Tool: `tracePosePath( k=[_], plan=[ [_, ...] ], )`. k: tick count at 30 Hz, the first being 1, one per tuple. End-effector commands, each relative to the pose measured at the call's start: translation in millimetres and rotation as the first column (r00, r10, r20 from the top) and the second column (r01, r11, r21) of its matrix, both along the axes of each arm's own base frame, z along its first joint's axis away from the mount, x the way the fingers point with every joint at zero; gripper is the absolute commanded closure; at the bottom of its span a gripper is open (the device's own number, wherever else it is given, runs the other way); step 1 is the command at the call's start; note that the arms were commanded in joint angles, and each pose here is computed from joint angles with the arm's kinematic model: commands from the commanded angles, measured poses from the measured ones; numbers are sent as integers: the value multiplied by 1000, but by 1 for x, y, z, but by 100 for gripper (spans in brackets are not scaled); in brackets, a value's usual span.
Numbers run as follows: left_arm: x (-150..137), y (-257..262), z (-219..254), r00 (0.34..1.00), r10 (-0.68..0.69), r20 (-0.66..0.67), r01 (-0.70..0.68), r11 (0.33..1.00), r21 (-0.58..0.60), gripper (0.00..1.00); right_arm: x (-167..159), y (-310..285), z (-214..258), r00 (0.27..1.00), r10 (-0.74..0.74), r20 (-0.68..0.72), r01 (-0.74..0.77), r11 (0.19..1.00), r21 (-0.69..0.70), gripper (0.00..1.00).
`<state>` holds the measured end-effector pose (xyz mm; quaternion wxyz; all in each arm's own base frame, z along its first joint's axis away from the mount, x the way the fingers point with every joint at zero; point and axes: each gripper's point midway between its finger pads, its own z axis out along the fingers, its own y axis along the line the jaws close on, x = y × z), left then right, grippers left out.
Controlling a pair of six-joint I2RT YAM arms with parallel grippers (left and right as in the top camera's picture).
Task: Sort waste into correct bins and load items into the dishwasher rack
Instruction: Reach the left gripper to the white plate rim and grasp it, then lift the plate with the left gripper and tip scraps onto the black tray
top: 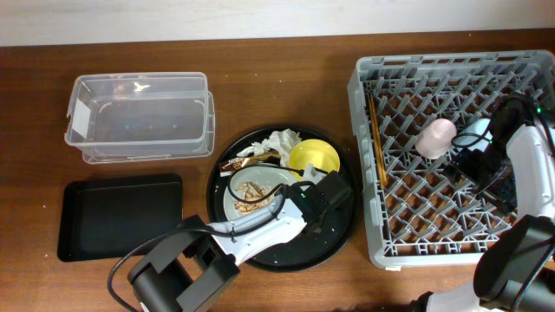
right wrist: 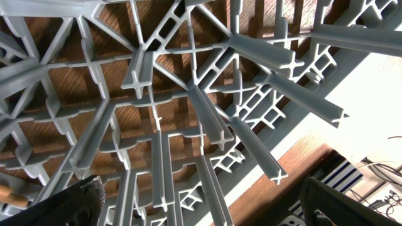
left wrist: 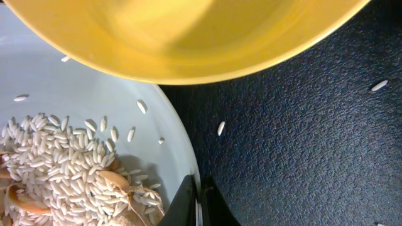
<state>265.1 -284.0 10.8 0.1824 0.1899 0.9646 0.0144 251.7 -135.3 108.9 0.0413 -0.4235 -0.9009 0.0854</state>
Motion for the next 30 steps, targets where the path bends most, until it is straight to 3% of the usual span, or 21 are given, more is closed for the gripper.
tracePosePath(
  k=[1, 22, 30],
  plan=[
    [-5, -6, -1, 999, -21, -34, 20, 1000, -11, 99, 0, -2, -1, 1000, -12, -3, 12, 1000, -1, 2],
    [-14, 20, 43, 994, 31, -106, -14, 987, 160, 99, 0, -2, -1, 1000, -12, -3, 12, 1000, -1, 2],
    [-12, 23, 80, 997, 52, -50, -47, 993, 109, 99, 0, -2, -1, 1000, -12, -3, 12, 1000, -1, 2]
  ],
)
